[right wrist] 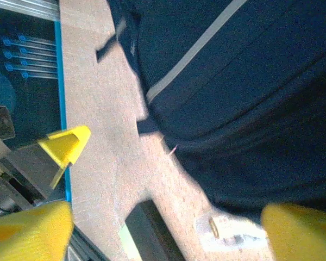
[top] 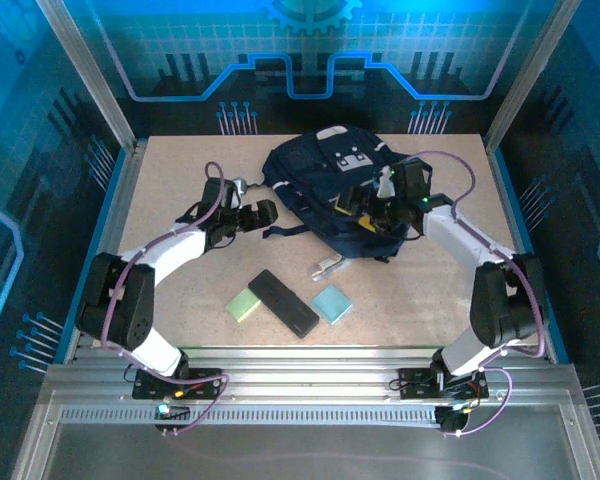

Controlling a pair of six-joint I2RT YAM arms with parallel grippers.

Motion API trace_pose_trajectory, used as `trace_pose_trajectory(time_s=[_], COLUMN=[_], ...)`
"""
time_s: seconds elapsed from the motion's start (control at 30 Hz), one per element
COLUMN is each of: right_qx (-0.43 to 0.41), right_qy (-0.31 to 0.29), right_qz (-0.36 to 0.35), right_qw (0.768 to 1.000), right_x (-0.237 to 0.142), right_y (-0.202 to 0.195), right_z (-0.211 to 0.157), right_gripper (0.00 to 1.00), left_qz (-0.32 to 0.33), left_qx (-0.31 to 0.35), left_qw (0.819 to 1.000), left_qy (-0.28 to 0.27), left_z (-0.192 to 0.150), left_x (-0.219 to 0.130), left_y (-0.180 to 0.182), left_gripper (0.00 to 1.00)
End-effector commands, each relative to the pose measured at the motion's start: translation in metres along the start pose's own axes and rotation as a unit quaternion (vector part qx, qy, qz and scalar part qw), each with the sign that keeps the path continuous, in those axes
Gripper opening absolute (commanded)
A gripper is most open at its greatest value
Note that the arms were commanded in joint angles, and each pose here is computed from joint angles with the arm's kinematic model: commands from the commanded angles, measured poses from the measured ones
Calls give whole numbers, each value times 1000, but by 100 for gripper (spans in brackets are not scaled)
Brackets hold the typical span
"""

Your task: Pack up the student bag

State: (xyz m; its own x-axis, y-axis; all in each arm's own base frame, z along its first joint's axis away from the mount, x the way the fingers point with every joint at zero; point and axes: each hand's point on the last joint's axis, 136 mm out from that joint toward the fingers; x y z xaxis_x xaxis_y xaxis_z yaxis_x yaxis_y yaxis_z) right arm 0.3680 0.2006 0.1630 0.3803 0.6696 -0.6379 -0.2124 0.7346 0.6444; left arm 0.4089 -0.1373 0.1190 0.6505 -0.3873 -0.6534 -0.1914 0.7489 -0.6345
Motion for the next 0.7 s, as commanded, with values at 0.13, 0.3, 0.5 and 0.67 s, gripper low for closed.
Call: trace_pose_trajectory(time_s=[0.13, 0.3, 0.5, 0.67], right_qx=[-175, -290, -383, -426], right_qy=[151, 219, 281, 291], right_qz=[-11, -28, -60, -99], right_qw=[973, 931, 878, 851], right_x=[-1, 14, 43, 68], right_y=[44, 69, 74, 74], right_z=[-104, -150, -189, -198], right_gripper=[100, 100, 100, 100], left_qz=[-20, -32, -5, 7], left_qx=[-163, -193, -193, -189], left_qw=[983, 978, 979, 980], left_qy=[-79, -71, -66, -65], left_z=[41, 45, 44, 39], left_x=[-32, -37, -43, -50], left_y=[42, 54, 72, 82], left_gripper=[99, 99, 99, 99])
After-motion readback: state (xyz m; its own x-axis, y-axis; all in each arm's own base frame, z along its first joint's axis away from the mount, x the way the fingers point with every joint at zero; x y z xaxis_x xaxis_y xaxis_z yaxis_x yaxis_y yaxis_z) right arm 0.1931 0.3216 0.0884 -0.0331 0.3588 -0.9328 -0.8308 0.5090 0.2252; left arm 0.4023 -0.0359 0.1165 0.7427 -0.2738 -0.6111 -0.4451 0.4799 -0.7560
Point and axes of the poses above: each hand's point on the last joint's axis, 136 mm out from that joint toward the fingers, its own x axis out along the fingers, its own y axis along the line the jaws close on, z = x × y, and after that the axes turned 13 degrees about -x, right-handed
